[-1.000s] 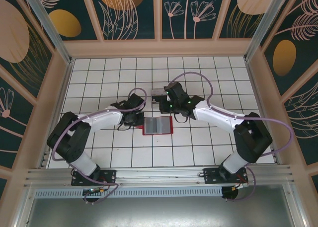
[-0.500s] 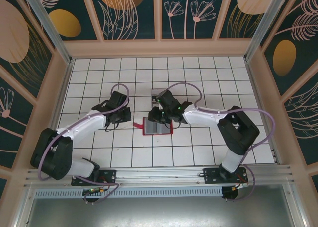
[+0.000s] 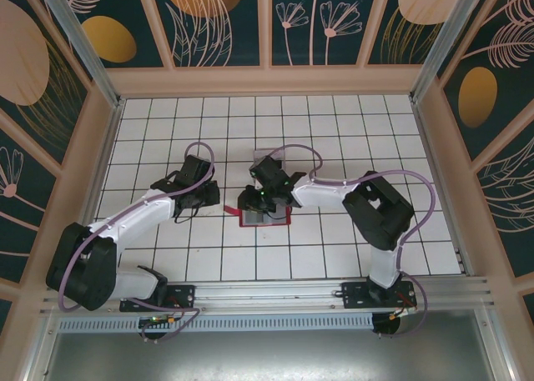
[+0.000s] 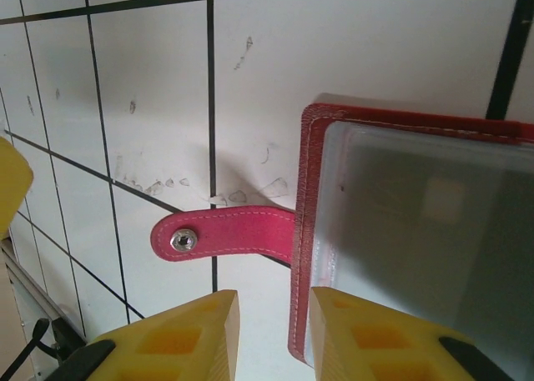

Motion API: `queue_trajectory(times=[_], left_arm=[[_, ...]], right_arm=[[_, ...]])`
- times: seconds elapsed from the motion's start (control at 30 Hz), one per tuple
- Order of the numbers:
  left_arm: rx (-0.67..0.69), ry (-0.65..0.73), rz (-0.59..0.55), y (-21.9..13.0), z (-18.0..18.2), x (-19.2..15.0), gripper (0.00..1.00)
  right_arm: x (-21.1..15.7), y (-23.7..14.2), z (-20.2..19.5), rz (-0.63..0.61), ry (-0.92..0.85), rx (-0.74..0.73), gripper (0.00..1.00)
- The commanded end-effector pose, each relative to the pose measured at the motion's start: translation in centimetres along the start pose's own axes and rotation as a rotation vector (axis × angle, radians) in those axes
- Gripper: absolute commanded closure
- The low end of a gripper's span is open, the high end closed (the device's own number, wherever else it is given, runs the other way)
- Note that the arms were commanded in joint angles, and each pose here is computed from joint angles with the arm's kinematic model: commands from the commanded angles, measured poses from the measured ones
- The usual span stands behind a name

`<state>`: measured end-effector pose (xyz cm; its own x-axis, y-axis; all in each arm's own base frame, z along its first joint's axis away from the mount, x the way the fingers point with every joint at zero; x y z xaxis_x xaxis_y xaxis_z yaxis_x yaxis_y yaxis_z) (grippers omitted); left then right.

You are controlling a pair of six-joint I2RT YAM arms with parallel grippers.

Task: Take the credit cards out of the card holder

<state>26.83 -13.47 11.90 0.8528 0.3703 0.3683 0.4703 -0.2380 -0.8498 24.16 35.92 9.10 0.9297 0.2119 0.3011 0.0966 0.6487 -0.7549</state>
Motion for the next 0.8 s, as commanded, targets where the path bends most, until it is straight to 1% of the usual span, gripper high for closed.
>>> queue_trajectory(times=[0.0,0.3,0.53,0.77], left_arm=[[-0.031,0.018,-0.001,-0.3,-0.3,0.0,0.84],[-0.050,0.021,0.002,-0.3,-0.7,0.1,0.83],[-0.068,0.022,0.015,0.0,-1.0,0.0,0.82],[-0.081,0.030,0.021,0.2,-1.3,0.0,0.82]], right_arm=[[0.1,0.7,0.4,0.022,0.008,-0.002,0.71],[-0.7,1.7,-1.2,0.056,0.023,-0.073,0.71],[-1.2,1.0,-2.6,0.074,0.015,-0.208,0.70],[-1.4,0.3,-3.1,0.087,-0.003,-0.310,0.67]])
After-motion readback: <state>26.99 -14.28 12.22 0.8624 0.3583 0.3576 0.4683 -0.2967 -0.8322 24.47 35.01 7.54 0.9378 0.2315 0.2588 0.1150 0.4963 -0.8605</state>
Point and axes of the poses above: each hand's point on the last joint's axis, 136 mm out from that joint toward the fingers, its own y axis out along the fingers, its own z axis along the line the jaws close on, x = y × z, the point moved 5 cm from there along -y, back along the fingers, and after that the axes turned 14 degrees about -y, right-handed, at the moved point
